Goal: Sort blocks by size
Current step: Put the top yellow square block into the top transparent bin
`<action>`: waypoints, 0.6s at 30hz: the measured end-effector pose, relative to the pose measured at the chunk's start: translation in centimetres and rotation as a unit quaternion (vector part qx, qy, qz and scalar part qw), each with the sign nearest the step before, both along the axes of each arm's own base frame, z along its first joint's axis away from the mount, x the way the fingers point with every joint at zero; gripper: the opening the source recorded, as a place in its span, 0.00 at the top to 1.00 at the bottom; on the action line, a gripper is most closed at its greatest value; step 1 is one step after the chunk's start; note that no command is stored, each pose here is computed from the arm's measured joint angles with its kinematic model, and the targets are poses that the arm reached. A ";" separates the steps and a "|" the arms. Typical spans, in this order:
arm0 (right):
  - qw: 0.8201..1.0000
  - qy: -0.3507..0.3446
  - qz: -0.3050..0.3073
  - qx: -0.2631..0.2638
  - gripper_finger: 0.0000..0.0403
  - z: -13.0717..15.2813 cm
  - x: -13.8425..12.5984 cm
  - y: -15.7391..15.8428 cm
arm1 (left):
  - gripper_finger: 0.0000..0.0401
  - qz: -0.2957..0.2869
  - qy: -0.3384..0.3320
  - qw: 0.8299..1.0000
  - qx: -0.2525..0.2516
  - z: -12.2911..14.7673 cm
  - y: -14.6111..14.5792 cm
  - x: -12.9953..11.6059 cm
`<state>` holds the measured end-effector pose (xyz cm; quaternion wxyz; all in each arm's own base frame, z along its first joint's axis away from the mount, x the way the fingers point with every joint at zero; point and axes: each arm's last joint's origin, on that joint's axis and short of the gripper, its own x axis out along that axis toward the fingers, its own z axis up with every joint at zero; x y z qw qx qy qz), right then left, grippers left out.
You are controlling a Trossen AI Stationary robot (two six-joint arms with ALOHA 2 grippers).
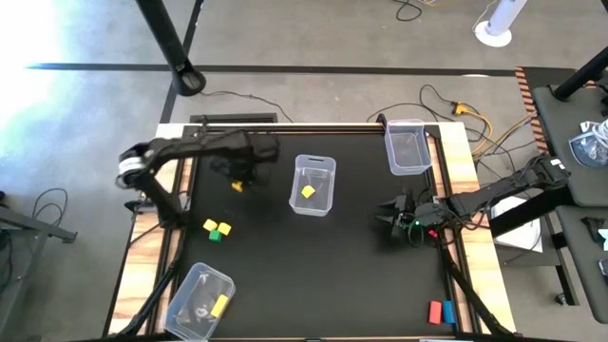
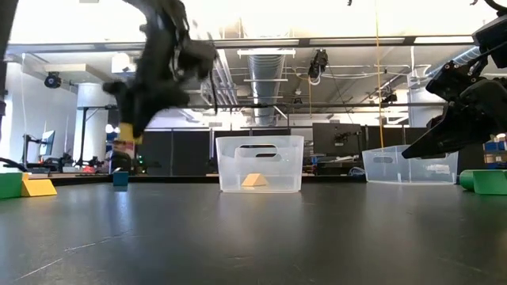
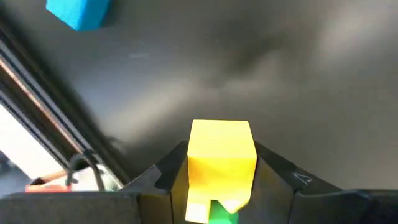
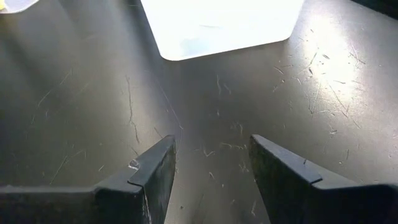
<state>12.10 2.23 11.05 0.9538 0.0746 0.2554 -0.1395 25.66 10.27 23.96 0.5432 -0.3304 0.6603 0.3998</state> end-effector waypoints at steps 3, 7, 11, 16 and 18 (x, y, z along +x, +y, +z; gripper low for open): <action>1.000 -0.002 0.000 0.000 0.52 0.0 0.0 0.0 | 0.71 -0.034 -0.050 0.998 0.023 2.4 -4.2 -0.1; 1.000 -0.018 0.001 0.003 0.52 0.3 0.2 0.1 | 0.71 -0.103 -0.109 0.986 0.067 4.0 -10.0 0.0; 0.994 -0.085 0.071 -0.023 0.52 1.7 0.9 0.7 | 0.71 -0.184 -0.189 0.956 0.130 4.5 -15.4 0.5; 0.958 -0.187 0.199 -0.085 0.52 4.3 1.4 2.9 | 0.71 -0.241 -0.383 0.881 0.140 4.4 -20.9 2.5; 0.948 -0.195 0.218 -0.129 0.54 5.6 2.0 3.9 | 0.71 -0.253 -0.446 0.849 0.128 3.8 -21.9 3.3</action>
